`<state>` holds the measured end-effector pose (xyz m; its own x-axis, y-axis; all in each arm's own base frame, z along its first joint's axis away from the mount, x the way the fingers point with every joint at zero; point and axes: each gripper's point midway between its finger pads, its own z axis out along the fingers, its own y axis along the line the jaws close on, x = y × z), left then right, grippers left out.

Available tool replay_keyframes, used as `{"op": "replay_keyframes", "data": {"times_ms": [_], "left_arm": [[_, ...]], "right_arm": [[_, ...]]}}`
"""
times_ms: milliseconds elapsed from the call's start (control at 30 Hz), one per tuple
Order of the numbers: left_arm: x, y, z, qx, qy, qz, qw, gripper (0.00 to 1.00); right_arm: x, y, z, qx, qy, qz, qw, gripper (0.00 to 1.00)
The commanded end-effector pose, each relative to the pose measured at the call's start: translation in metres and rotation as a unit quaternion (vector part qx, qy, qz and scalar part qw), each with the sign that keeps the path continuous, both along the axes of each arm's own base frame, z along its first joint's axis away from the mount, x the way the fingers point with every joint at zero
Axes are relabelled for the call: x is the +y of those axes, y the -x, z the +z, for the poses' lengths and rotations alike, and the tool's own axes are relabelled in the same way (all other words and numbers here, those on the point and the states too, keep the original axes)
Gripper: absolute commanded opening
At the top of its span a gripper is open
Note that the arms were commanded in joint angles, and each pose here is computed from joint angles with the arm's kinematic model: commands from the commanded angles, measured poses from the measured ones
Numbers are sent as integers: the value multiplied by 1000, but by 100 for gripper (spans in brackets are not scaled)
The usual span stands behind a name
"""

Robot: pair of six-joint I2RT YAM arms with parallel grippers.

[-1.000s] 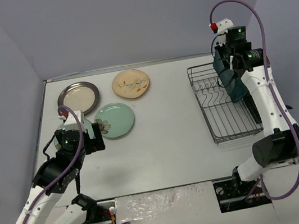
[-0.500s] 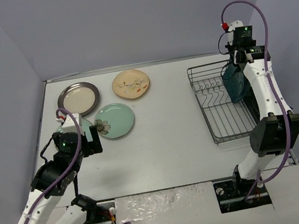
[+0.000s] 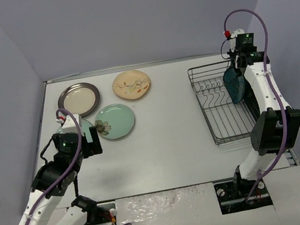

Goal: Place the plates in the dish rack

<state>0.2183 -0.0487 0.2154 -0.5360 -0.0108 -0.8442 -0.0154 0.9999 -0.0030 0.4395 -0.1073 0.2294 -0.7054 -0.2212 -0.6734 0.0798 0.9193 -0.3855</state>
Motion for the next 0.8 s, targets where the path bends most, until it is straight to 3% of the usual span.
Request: {"op": "replay_keyframes", "data": {"times_ms": [0, 400, 767], "left_arm": [[3, -5, 11, -17, -5, 4, 1000, 97], [5, -5, 11, -17, -3, 9, 1000, 97], [6, -6, 9, -15, -2, 11, 1000, 97]], "right_arm": [[-2, -18, 84, -149, 18, -1, 989, 0], [3, 2, 140, -229, 33, 11, 973, 0], [10, -13, 89, -183, 2, 21, 983, 0]]}}
